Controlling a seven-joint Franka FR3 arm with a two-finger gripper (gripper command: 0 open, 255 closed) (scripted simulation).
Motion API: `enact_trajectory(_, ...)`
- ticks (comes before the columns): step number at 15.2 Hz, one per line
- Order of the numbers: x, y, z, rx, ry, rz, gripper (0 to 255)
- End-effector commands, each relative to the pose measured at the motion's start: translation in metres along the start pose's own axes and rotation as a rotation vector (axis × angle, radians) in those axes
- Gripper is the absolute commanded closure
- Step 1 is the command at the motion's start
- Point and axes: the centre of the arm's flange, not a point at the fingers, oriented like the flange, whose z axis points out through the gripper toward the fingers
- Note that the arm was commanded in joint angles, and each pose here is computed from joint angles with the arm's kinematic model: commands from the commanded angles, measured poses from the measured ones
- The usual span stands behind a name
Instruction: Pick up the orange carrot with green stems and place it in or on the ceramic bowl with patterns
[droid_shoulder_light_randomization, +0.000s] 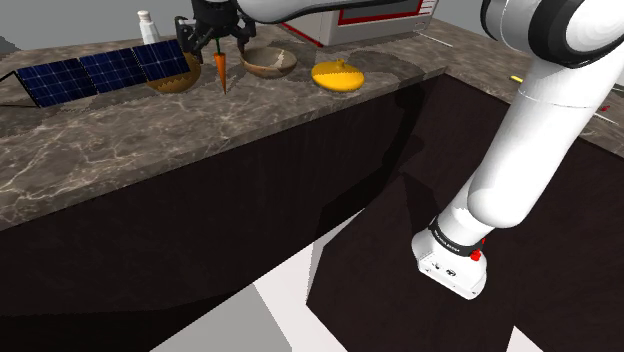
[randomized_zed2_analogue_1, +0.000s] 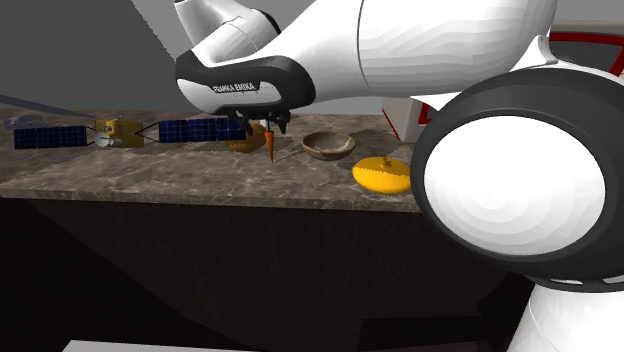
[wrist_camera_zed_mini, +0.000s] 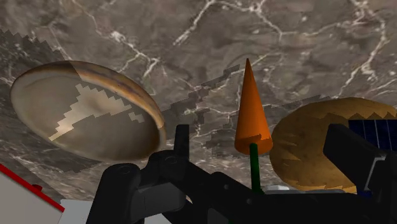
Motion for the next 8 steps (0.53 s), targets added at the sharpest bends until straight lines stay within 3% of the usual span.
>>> enact_trajectory(1, 0.0, 0.0, 0.0003, 0.0, 0.0, 0.0, 0)
enact_trajectory(5, 0.0, 0.0, 0.0003, 0.0, 0.0, 0.0, 0)
enact_trajectory(6, 0.0, 0.0, 0.0003, 0.0, 0.0, 0.0, 255)
enact_trajectory(8, 0.0, 0.0, 0.0003, 0.0, 0.0, 0.0, 255)
